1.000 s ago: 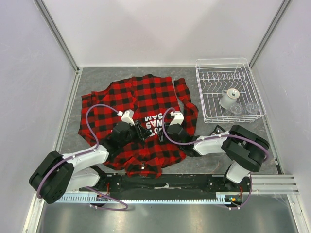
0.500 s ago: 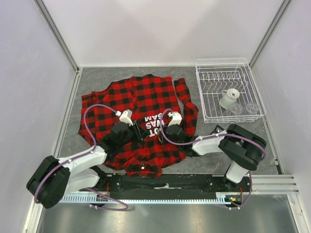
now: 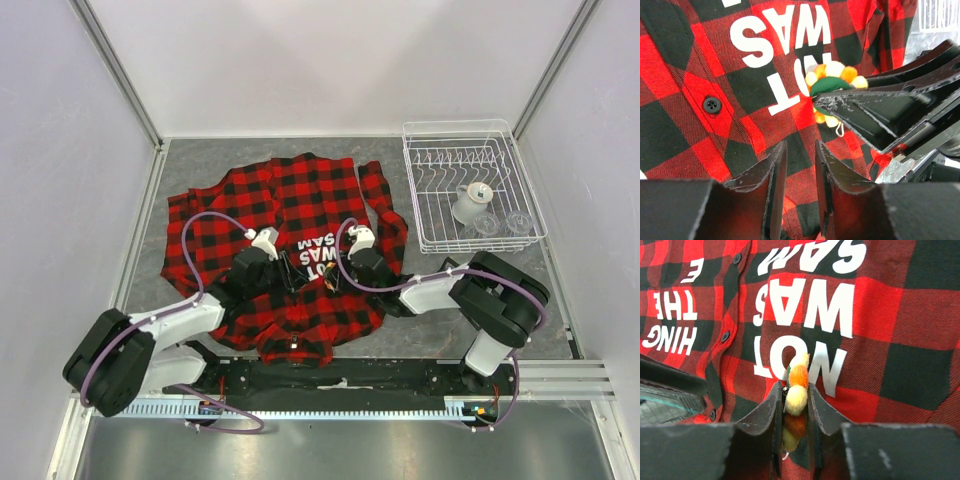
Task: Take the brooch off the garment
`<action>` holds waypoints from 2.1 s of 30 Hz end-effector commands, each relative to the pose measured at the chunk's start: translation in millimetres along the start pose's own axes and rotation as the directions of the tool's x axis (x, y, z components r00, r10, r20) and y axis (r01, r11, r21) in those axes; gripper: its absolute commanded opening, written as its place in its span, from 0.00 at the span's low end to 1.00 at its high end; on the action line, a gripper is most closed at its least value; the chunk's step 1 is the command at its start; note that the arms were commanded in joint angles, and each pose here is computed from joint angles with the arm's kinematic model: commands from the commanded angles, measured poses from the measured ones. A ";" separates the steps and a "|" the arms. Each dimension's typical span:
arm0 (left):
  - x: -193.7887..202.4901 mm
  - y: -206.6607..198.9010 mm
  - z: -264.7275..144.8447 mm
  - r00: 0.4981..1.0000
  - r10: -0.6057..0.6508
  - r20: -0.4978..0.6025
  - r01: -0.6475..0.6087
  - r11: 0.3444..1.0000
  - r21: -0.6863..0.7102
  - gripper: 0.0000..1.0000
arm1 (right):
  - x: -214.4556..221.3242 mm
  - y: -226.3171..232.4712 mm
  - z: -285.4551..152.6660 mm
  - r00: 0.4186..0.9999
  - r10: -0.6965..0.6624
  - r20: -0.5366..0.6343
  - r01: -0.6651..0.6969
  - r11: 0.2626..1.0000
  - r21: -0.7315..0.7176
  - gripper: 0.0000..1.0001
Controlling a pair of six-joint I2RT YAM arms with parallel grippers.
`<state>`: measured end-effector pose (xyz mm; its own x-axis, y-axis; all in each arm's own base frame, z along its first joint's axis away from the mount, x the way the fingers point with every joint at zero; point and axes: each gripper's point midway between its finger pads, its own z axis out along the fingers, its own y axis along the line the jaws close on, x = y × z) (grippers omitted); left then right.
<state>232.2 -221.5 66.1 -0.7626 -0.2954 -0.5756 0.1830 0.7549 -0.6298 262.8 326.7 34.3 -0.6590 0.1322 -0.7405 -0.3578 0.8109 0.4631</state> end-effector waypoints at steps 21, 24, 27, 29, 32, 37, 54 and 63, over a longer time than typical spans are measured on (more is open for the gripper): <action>-10.2 -33.7 22.2 0.999 0.036 -0.025 -0.032 0.988 0.149 0.33 | -7.8 3.0 -10.0 0.995 0.083 0.050 -0.079 0.995 -0.064 0.41; -9.3 -31.4 22.3 0.999 0.036 -0.024 -0.032 0.989 0.142 0.33 | -8.6 2.5 -10.2 0.994 0.089 0.055 -0.086 0.994 -0.061 0.43; -8.6 -31.6 22.3 0.999 0.033 -0.026 -0.029 0.989 0.144 0.33 | -7.4 0.3 -7.8 0.995 0.088 0.052 -0.085 0.995 -0.048 0.40; -9.1 -32.1 22.1 0.999 0.034 -0.024 -0.030 0.989 0.146 0.33 | -4.7 -0.6 -5.9 0.995 0.088 0.044 -0.086 0.995 -0.046 0.30; -10.5 -32.8 21.4 0.999 0.035 -0.021 -0.032 0.989 0.145 0.33 | -2.5 -0.8 -5.9 0.995 0.090 0.037 -0.088 0.995 -0.047 0.21; -15.8 -33.0 21.0 0.998 0.057 -0.010 -0.056 0.990 0.129 0.33 | -1.8 -2.7 -8.9 0.995 0.087 0.039 -0.085 0.995 -0.045 0.13; -18.6 -21.2 56.4 0.953 0.270 -0.141 -0.263 0.963 0.068 0.38 | 0.8 5.7 -7.7 0.998 0.041 0.037 -0.037 0.994 -0.106 0.00; -2.5 -15.7 66.1 0.947 0.255 -0.193 -0.242 0.966 0.089 0.38 | 1.7 5.1 -7.0 0.998 0.042 0.036 -0.038 0.993 -0.108 0.00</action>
<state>266.4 -260.8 37.0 -0.8179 -0.0060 -0.5753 0.3535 0.7838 -0.5106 255.9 321.8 33.6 -0.6633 0.1834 -0.7256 -0.3714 0.7610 0.5319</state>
